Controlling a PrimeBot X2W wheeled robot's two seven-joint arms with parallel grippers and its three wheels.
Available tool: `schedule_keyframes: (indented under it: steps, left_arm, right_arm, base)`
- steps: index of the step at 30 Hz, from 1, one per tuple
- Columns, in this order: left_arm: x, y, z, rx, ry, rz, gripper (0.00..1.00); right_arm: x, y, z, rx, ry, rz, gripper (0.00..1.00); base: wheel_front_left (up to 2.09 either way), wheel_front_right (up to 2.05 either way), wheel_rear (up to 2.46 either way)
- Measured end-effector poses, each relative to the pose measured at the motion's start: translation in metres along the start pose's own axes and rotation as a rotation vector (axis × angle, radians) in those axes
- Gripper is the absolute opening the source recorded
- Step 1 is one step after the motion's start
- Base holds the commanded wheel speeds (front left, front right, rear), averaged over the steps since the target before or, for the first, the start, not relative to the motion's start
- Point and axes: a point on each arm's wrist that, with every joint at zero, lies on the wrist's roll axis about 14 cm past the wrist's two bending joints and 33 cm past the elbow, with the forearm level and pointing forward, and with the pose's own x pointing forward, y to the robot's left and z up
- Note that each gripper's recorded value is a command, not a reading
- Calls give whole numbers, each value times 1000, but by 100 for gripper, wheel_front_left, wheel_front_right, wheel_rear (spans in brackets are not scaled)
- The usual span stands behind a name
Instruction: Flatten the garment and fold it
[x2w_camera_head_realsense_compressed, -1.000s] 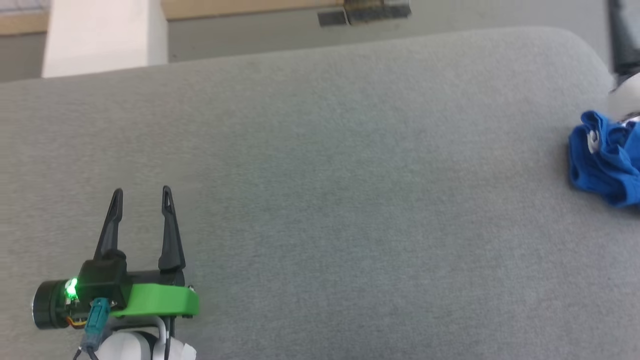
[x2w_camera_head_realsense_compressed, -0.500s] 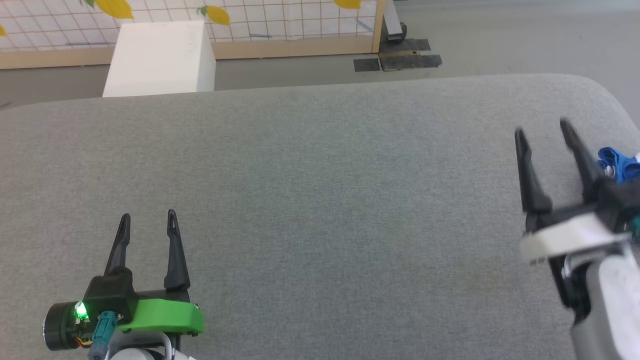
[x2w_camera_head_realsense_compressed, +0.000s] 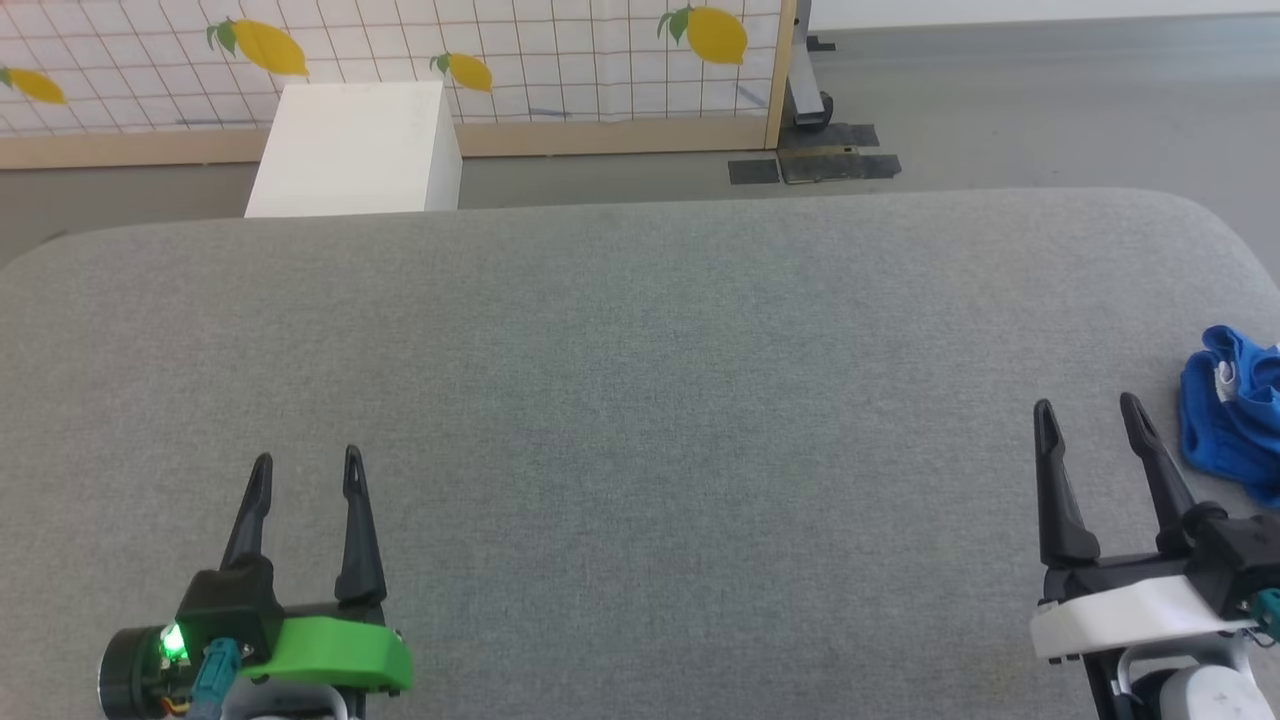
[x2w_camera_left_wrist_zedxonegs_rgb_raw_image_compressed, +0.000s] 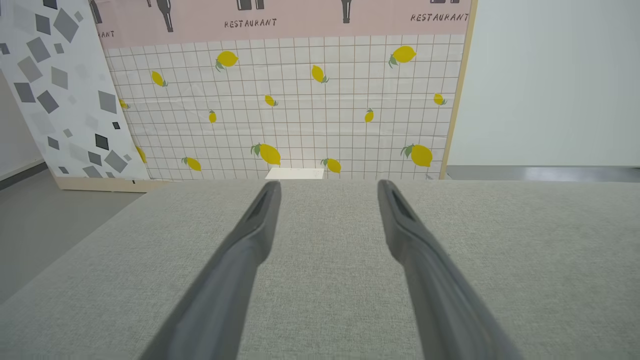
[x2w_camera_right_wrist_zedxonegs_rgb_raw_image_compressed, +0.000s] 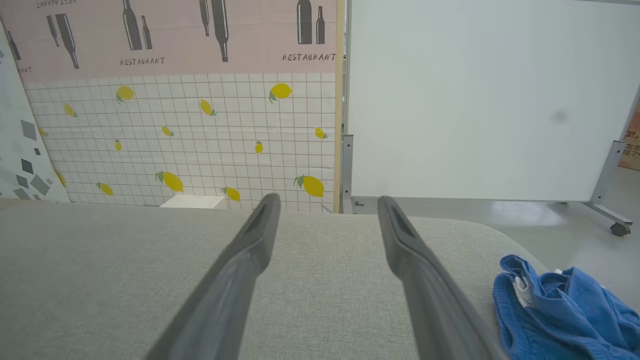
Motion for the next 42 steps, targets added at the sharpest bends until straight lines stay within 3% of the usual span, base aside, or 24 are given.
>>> schedule_keyframes:
  steps: [21,22,42]
  left_arm:
    - [-5,-1,-7,-13,24,-2,100]
    - [-5,0,-7,-14,24,-2,0]
    - [-6,-1,-8,-14,46,-2,0]
  right_arm:
    - [-1,11,-4,-6,11,20,100]
    - [-1,11,-4,-6,12,20,0]
    - [-1,15,-6,-4,34,32,0]
  base:
    - [0,0,0]
    - [0,0,0]
    - [0,0,0]
